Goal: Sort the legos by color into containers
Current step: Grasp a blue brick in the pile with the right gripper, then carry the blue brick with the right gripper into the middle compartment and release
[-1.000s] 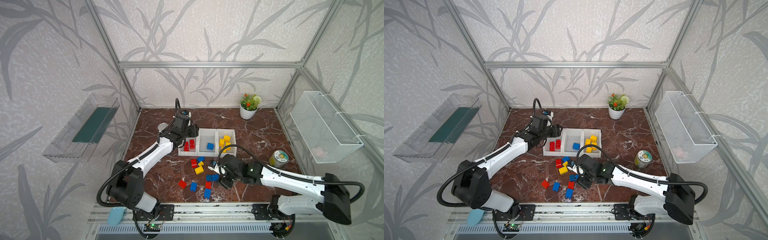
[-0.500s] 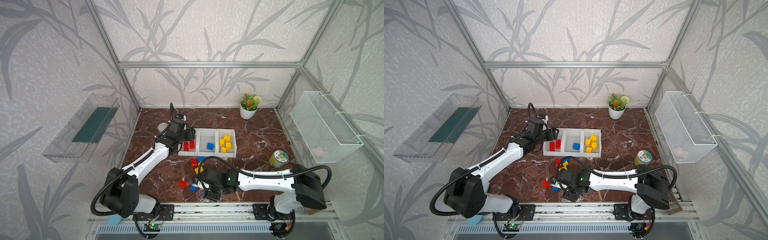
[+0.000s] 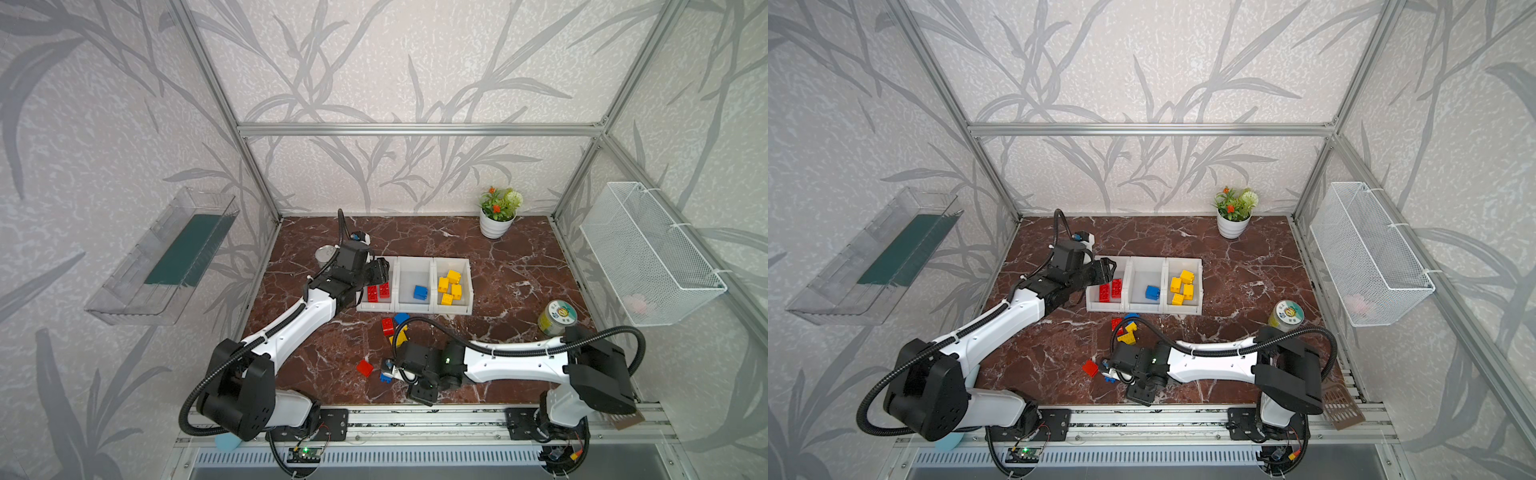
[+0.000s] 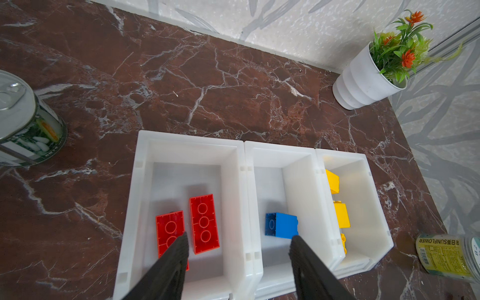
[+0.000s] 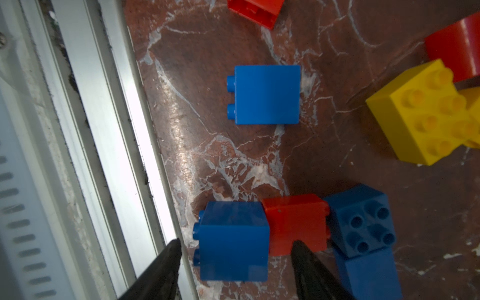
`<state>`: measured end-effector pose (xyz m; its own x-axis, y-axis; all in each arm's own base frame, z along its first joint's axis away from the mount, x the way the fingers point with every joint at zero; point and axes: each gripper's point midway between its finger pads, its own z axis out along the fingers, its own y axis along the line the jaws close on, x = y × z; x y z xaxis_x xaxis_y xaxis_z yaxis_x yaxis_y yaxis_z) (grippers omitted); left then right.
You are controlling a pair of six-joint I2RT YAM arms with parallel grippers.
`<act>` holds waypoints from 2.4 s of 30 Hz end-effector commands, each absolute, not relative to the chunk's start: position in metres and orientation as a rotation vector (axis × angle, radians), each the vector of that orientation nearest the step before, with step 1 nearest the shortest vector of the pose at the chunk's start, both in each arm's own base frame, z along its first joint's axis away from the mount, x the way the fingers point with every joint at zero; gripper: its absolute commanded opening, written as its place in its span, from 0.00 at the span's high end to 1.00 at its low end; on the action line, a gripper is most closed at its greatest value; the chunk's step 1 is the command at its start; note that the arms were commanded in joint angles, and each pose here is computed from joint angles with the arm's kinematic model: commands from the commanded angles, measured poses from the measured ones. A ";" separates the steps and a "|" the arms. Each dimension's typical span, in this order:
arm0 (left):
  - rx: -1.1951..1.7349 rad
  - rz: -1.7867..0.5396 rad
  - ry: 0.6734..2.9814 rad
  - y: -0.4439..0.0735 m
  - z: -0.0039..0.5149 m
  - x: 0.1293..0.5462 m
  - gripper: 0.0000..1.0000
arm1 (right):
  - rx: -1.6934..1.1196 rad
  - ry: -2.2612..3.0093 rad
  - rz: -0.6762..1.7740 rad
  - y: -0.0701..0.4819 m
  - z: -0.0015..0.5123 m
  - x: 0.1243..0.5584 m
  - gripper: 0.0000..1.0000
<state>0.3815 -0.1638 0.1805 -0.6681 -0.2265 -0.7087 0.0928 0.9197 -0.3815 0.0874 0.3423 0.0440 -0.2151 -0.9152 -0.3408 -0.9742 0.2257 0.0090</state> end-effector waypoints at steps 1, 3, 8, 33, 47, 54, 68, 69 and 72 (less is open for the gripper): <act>-0.121 -0.497 2.221 -0.160 0.187 0.385 0.36 | -1.790 2.246 0.317 0.345 0.045 0.084 0.32; -0.123 -0.501 2.223 -0.160 0.186 0.386 0.36 | -1.792 2.250 0.309 0.345 0.042 0.085 0.34; -0.122 -0.496 2.226 -0.160 0.185 0.387 0.36 | -1.792 2.257 0.283 0.344 0.037 0.087 0.38; -0.178 -0.452 2.236 -0.135 0.186 0.387 0.35 | -1.666 2.078 0.350 0.365 0.113 0.142 0.63; -0.236 -0.460 2.276 -0.121 0.177 0.371 0.35 | -1.260 2.084 0.209 0.357 0.161 0.349 0.62; -0.238 -0.462 2.301 -0.119 0.172 0.362 0.35 | -1.165 2.165 0.199 0.360 0.140 0.383 0.60; -0.236 -0.498 2.325 -0.125 0.165 0.364 0.35 | -1.105 2.206 0.158 0.341 0.142 0.388 0.30; -0.233 -0.500 2.324 -0.126 0.165 0.365 0.35 | -1.094 2.202 0.162 0.340 0.145 0.388 0.30; -0.233 -0.500 2.325 -0.126 0.165 0.365 0.35 | -1.070 2.186 0.171 0.336 0.154 0.386 0.29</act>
